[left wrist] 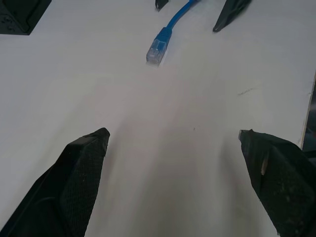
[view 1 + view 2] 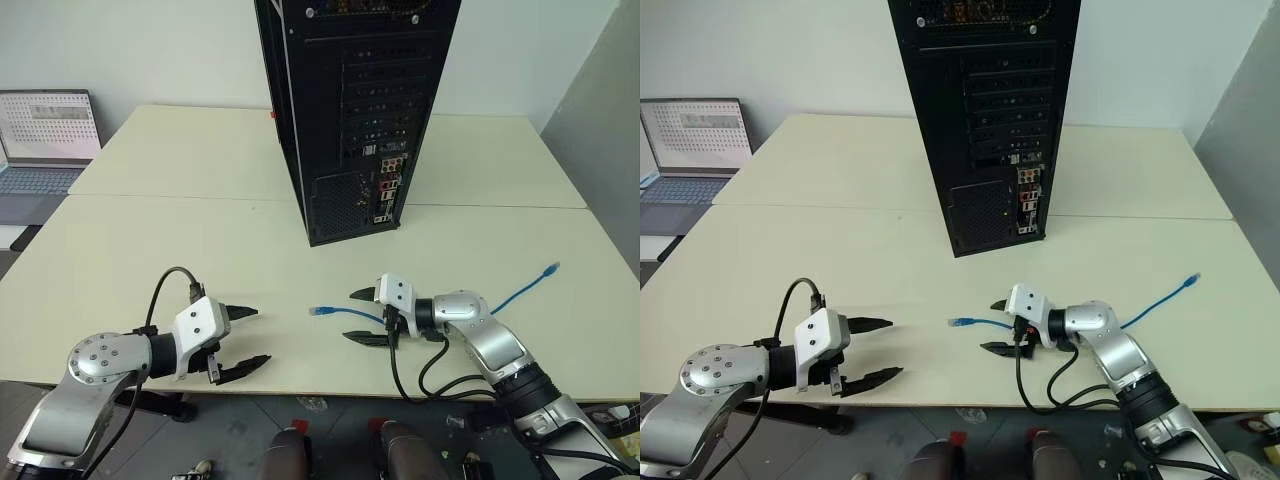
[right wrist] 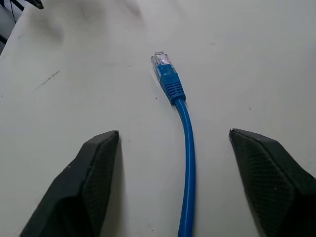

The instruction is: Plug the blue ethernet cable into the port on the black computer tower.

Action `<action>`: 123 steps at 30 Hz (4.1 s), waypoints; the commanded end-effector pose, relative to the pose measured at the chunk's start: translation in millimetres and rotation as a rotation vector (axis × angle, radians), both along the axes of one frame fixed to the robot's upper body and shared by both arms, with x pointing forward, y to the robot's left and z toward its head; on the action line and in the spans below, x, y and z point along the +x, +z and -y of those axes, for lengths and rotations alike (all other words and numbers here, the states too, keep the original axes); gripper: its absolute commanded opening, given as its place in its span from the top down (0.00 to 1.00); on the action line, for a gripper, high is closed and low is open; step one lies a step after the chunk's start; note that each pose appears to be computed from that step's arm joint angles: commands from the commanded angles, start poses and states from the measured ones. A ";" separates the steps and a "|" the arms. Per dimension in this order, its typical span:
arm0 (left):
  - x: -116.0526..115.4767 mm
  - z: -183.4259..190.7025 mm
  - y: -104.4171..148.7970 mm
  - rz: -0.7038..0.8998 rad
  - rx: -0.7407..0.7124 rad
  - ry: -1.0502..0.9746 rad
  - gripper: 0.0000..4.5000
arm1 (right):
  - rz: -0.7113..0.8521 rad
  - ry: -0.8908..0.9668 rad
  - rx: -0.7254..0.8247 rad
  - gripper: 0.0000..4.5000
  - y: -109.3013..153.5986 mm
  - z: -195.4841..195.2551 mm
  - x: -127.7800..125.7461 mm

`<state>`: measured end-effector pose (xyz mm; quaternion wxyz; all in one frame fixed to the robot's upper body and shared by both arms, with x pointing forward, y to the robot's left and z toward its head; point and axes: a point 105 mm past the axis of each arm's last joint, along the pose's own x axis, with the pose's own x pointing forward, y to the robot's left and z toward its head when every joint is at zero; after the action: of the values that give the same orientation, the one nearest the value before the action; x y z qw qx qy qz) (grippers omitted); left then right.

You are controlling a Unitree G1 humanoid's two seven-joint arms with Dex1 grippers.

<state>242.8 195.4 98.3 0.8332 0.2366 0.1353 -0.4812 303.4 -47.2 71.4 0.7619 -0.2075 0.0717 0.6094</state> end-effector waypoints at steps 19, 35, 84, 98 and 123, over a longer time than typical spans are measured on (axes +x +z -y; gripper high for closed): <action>35.1 31.2 6.2 0.099 -0.041 -0.016 0.00 | 0.108 0.025 -0.029 1.00 27.9 -0.5 0.0; 34.4 58.1 5.5 0.032 -0.118 -0.113 0.09 | 0.134 0.066 -0.012 1.00 46.7 -11.7 -10.7; 35.1 75.8 40.6 1.010 0.095 -0.378 0.95 | -0.218 -0.033 0.249 0.06 88.1 10.7 -22.4; 30.8 78.8 42.0 1.161 0.108 -0.394 0.95 | -0.373 -0.049 0.359 0.06 87.7 -9.0 -19.7; 33.3 80.8 44.9 1.217 0.129 -0.359 0.95 | -0.401 -0.054 0.354 1.00 84.7 -12.8 -18.3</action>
<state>277.8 116.7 131.1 0.6607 0.5337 -0.3512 -0.3940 286.1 -36.8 147.4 0.7771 0.0585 0.1322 0.6125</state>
